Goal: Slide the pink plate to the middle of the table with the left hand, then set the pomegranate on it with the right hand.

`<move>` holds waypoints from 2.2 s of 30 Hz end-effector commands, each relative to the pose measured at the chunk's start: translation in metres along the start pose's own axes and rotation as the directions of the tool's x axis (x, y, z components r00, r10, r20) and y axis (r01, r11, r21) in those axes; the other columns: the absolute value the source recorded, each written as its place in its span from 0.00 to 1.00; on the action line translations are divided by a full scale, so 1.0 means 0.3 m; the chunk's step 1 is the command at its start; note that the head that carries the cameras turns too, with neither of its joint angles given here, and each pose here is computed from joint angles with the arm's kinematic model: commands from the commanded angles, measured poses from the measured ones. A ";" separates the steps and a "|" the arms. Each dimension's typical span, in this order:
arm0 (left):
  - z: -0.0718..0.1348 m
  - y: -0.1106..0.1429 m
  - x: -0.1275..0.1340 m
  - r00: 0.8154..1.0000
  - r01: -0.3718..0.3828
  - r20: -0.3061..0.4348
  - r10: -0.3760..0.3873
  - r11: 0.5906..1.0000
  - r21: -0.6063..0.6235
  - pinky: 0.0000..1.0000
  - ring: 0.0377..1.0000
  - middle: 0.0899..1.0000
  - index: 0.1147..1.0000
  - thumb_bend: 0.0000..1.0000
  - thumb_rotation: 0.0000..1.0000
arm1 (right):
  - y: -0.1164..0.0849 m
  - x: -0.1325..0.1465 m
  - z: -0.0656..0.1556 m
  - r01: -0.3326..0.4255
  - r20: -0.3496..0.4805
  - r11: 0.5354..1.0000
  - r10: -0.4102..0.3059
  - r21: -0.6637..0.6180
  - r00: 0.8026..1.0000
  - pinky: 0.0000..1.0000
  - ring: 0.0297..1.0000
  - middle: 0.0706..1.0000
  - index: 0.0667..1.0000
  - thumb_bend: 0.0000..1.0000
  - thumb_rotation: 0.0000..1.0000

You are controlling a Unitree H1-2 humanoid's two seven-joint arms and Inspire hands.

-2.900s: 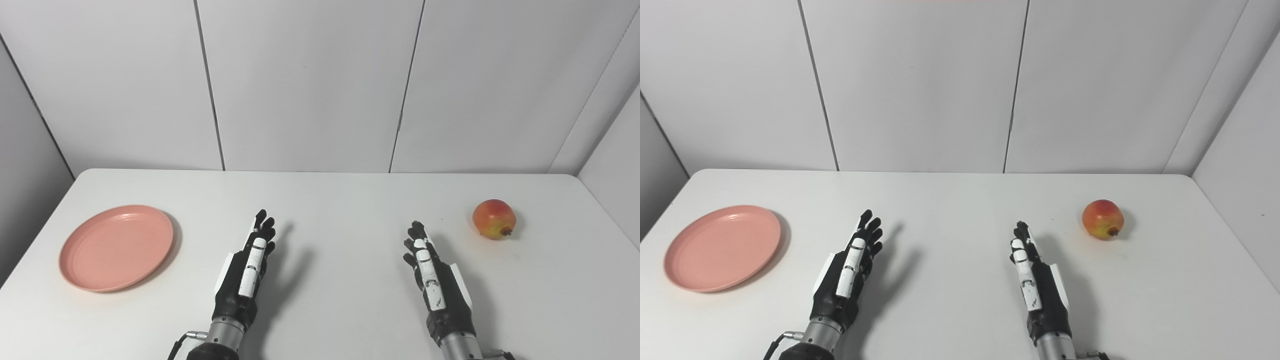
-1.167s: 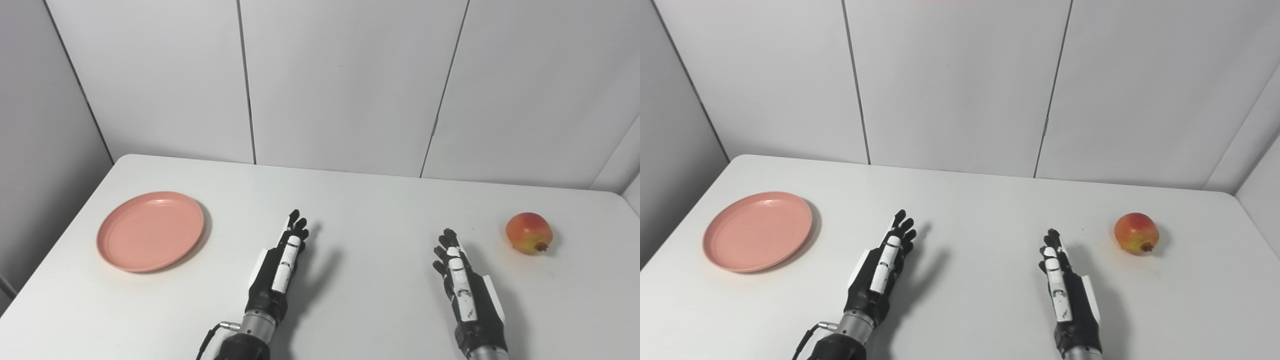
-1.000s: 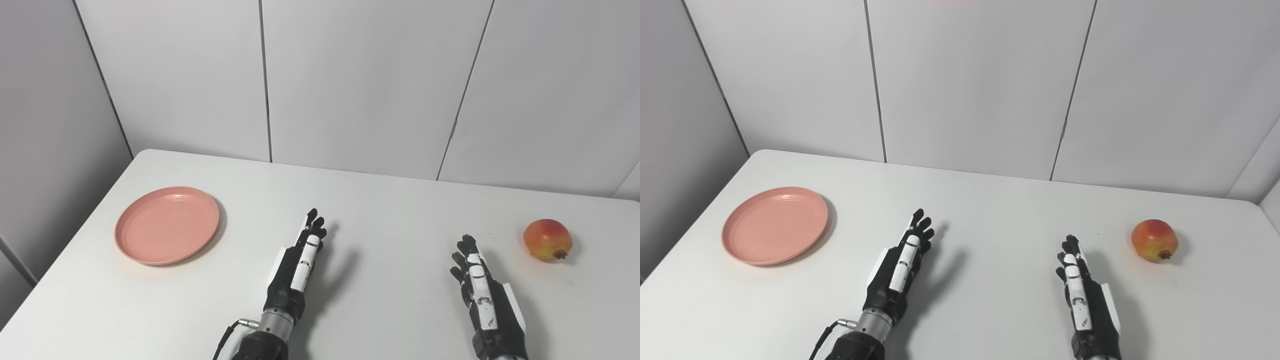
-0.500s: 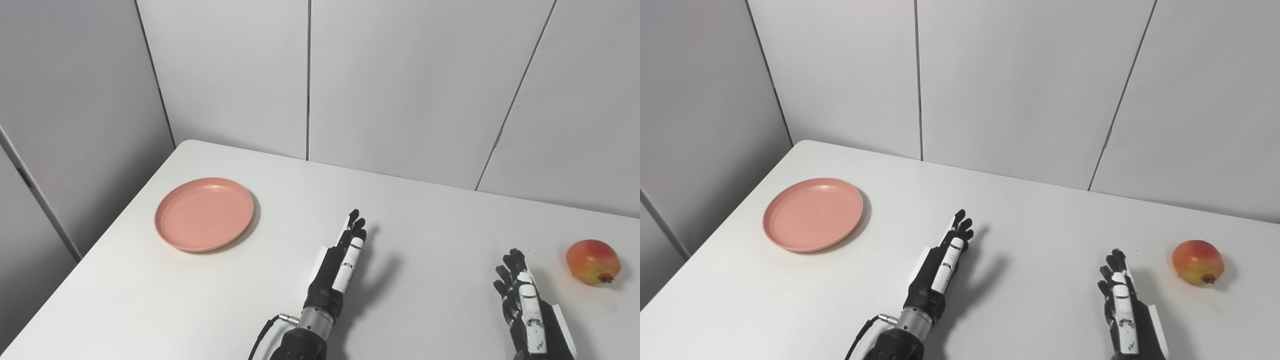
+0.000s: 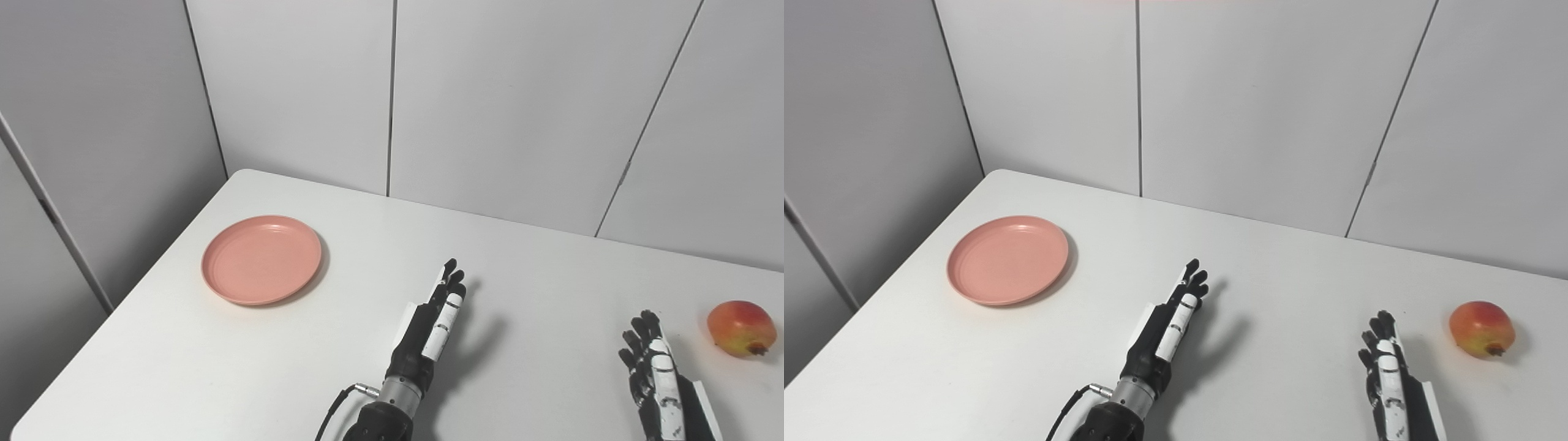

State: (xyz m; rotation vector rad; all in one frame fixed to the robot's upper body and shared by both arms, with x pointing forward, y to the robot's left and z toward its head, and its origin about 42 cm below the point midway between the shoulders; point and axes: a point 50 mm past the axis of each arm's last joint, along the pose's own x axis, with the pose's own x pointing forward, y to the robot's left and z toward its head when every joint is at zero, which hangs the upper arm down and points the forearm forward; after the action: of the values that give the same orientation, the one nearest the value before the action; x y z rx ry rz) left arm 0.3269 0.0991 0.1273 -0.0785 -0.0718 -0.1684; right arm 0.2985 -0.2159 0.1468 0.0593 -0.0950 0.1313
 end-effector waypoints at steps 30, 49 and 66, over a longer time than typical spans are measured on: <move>0.266 0.061 0.040 0.968 -0.058 0.249 0.022 0.989 0.139 0.93 0.93 0.95 0.95 0.45 1.00 | 0.030 0.022 0.042 -0.004 0.063 1.000 0.004 -0.014 0.998 1.00 1.00 1.00 1.00 0.13 1.00; 0.490 0.278 0.061 0.871 -0.237 0.469 0.147 0.962 0.138 0.98 0.96 0.98 0.97 0.49 1.00 | 0.030 0.021 0.040 -0.005 0.060 1.000 0.006 -0.015 0.998 1.00 1.00 1.00 1.00 0.14 1.00; 0.579 0.473 0.031 0.764 -0.424 0.552 0.334 0.905 0.039 0.95 0.94 0.95 0.94 0.48 1.00 | 0.019 0.016 0.046 -0.010 0.055 1.000 0.012 -0.025 0.998 1.00 1.00 1.00 1.00 0.14 1.00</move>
State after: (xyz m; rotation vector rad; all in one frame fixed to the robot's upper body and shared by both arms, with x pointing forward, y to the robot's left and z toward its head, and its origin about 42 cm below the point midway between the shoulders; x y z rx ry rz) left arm 0.3468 0.2462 0.2719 0.0198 -0.5366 0.2605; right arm 0.2983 -0.2110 0.1456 0.0386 -0.0894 0.1267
